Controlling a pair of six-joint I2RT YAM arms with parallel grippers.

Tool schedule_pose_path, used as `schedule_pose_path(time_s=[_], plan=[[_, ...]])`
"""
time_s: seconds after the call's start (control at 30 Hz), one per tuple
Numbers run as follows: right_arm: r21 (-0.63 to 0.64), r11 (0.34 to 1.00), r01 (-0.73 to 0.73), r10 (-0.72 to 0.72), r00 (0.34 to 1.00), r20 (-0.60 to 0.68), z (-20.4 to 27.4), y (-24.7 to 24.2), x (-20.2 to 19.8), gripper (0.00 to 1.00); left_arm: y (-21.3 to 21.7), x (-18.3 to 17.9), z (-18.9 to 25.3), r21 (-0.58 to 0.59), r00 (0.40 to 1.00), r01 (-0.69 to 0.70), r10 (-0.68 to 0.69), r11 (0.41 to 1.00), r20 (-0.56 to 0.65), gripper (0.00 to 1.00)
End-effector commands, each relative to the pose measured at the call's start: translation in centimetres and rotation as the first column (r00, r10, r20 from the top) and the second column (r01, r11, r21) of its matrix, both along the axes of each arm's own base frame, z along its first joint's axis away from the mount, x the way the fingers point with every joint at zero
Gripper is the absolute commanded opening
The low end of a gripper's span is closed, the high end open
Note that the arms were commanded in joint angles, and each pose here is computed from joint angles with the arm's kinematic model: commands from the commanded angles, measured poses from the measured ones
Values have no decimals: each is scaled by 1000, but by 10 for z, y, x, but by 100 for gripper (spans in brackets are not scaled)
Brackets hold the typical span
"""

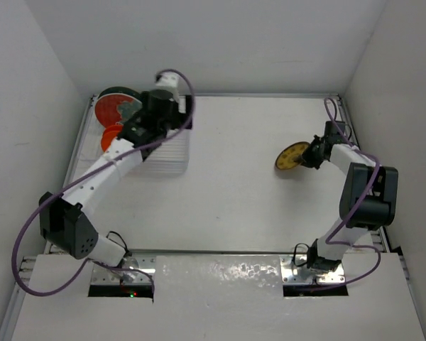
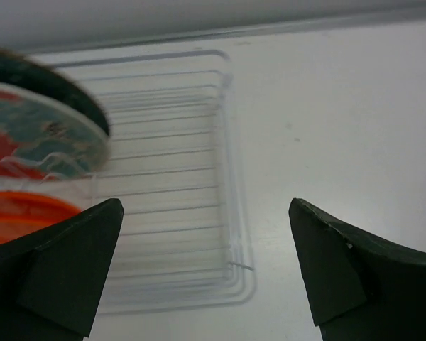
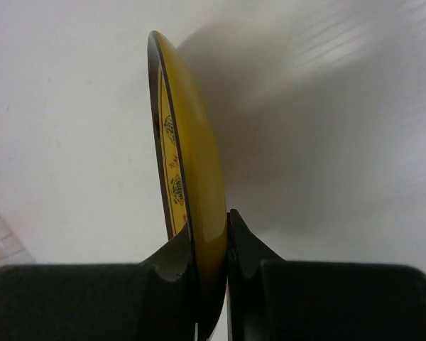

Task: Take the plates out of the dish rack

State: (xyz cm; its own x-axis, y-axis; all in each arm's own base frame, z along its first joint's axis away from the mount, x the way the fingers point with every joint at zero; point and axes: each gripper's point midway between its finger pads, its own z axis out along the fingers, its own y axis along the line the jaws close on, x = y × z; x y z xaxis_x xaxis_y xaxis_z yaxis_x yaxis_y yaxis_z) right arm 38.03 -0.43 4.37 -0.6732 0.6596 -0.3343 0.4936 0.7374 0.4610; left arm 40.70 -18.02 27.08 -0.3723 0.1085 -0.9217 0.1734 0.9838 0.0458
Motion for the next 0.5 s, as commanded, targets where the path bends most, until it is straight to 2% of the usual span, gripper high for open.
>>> schedule_pose_path(time_s=[0.0, 0.03, 0.07, 0.1, 0.13, 0.17, 0.2, 0.23, 0.27, 0.3, 0.37, 0.4, 0.47], plan=[[-116, 990, 75, -59, 989, 132, 12, -38, 32, 0, 47, 9, 8, -208, 973, -221, 200, 953, -117, 100], [-121, 987, 103, -88, 989, 118, 8, -48, 31, 3, 84, 16, 7, -238, 938, -336, 301, 911, -169, 100], [-137, 984, 117, -106, 991, 86, -3, -54, 33, 25, 93, 24, 0, -256, 925, -364, 315, 895, -214, 100], [-142, 982, 120, -113, 992, 59, -9, -58, 32, 53, 106, 28, -7, -271, 908, -399, 336, 876, -250, 100], [-158, 981, 116, -114, 993, 22, -14, -63, 30, 70, 133, 29, -17, -288, 865, -480, 392, 829, -312, 100], [-183, 976, 121, -121, 993, 14, -7, -71, 39, 75, 143, 32, -29, -283, 841, -515, 413, 809, -351, 100], [-250, 958, 137, -169, 980, -110, -20, -82, 16, 79, 162, 35, -30, -292, 813, -562, 453, 774, -366, 100], [-297, 936, 186, -240, 959, -154, -18, -91, 5, 97, 172, 30, -35, -292, 772, -619, 495, 729, -399, 100], [-362, 911, 199, -313, 904, -292, -11, -99, -29, 99, 179, 28, -37, -295, 749, -649, 522, 701, -408, 100], [-477, 849, 227, -405, 860, -311, 1, -119, -45, 99, 190, 25, -42, -299, 718, -686, 552, 663, -424, 100], [-509, 833, 218, -429, 835, -344, 17, -118, -63, 99, 207, 16, -51, -313, 642, -763, 603, 566, -474, 100], [-499, 836, 227, -408, 865, -291, 35, -111, -61, 99, 211, 13, -56, -326, 604, -795, 618, 511, -504, 100], [-491, 845, 212, -370, 895, -250, 43, -101, -67, 99, 219, 3, -64, -314, 551, -834, 647, 454, -527, 100]])
